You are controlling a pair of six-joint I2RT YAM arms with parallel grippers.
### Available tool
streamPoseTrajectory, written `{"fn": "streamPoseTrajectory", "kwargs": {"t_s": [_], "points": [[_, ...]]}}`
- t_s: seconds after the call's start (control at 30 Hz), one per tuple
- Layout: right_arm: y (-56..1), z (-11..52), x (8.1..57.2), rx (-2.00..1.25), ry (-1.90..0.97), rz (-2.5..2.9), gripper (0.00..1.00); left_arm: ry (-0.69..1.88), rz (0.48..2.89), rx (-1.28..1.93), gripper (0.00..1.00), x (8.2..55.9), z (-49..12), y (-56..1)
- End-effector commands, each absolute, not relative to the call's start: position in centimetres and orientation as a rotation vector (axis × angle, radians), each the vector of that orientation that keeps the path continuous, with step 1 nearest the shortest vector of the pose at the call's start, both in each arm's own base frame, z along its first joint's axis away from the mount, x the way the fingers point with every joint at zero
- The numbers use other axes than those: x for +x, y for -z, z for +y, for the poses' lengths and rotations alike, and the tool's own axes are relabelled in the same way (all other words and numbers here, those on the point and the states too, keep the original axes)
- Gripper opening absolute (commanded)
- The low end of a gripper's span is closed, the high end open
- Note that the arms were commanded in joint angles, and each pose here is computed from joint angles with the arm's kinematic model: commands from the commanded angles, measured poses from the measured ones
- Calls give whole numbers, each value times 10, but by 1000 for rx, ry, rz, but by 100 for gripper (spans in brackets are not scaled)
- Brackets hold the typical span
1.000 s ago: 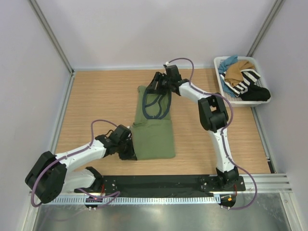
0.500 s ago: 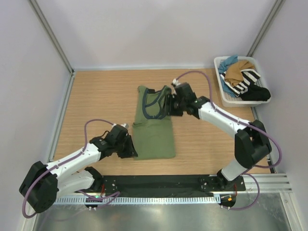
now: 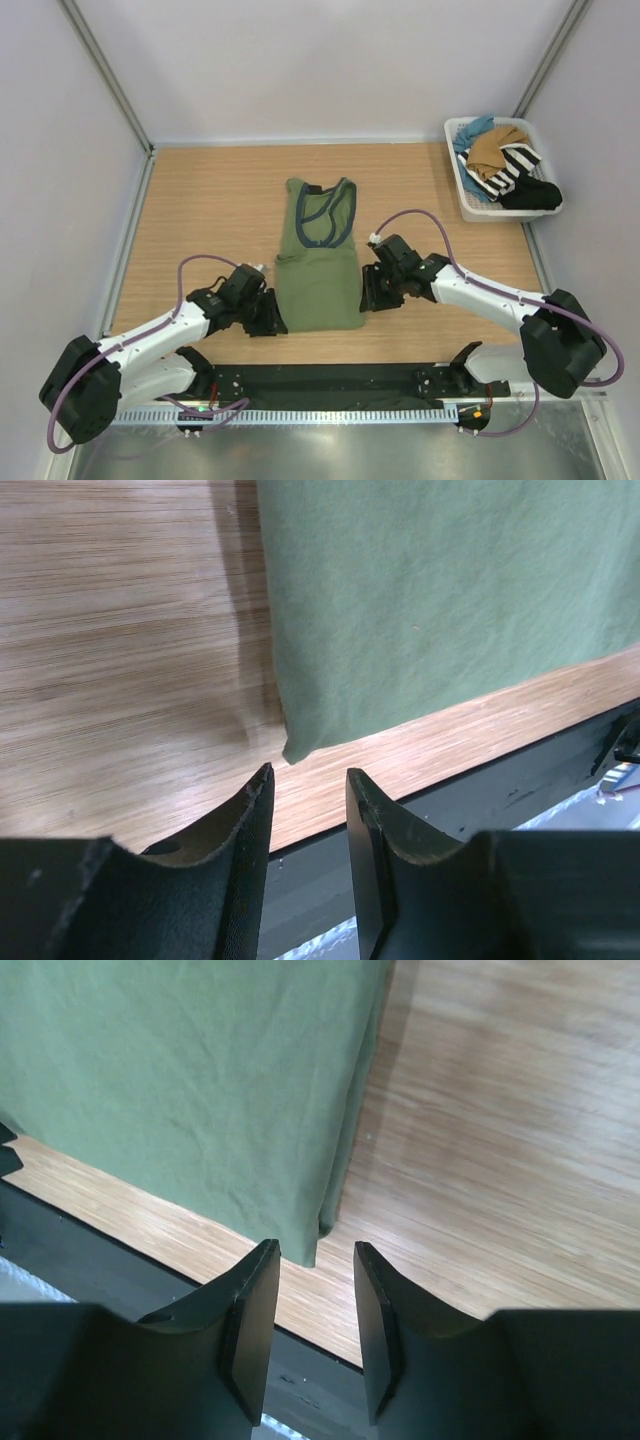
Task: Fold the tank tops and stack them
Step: Fold the tank top
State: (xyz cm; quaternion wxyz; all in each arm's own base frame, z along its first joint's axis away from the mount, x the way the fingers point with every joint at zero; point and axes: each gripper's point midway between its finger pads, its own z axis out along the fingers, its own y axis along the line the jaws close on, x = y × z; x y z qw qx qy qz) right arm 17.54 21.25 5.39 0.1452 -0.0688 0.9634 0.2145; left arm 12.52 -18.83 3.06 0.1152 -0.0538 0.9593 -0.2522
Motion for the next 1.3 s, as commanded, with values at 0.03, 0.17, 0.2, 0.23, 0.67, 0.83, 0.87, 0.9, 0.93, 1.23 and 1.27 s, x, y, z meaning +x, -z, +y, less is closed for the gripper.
{"fn": "streamPoseTrajectory", "kwargs": {"t_s": [0.03,0.17,0.2,0.23,0.67,0.83,0.87,0.9,0.93,1.23,1.27], "points": [[-52,231,169,-210,-742,2762,43,832,2783,-137,36,129,-202,-37],[-43,233,164,-222,-749,2784,48,846,2784,-133,35,131,-206,-37],[-37,232,161,-220,-747,2799,48,849,2785,-129,34,131,-207,-37],[-36,234,161,-220,-762,2797,48,843,2793,-129,32,132,-208,-34],[-15,240,146,-259,-756,2853,22,815,2835,-124,27,132,-209,-23],[-13,235,143,-255,-732,2864,6,754,2842,-136,34,131,-200,-21],[-13,233,142,-252,-724,2863,6,743,2839,-140,36,131,-199,-22],[-12,231,142,-252,-715,2866,6,751,2830,-138,37,132,-199,-24],[-11,229,141,-249,-704,2868,6,755,2828,-136,38,131,-199,-25],[-8,229,141,-242,-702,2873,5,608,2871,-168,31,133,-186,-12],[-8,228,140,-236,-696,2873,5,602,2866,-163,31,133,-185,-12]]}}
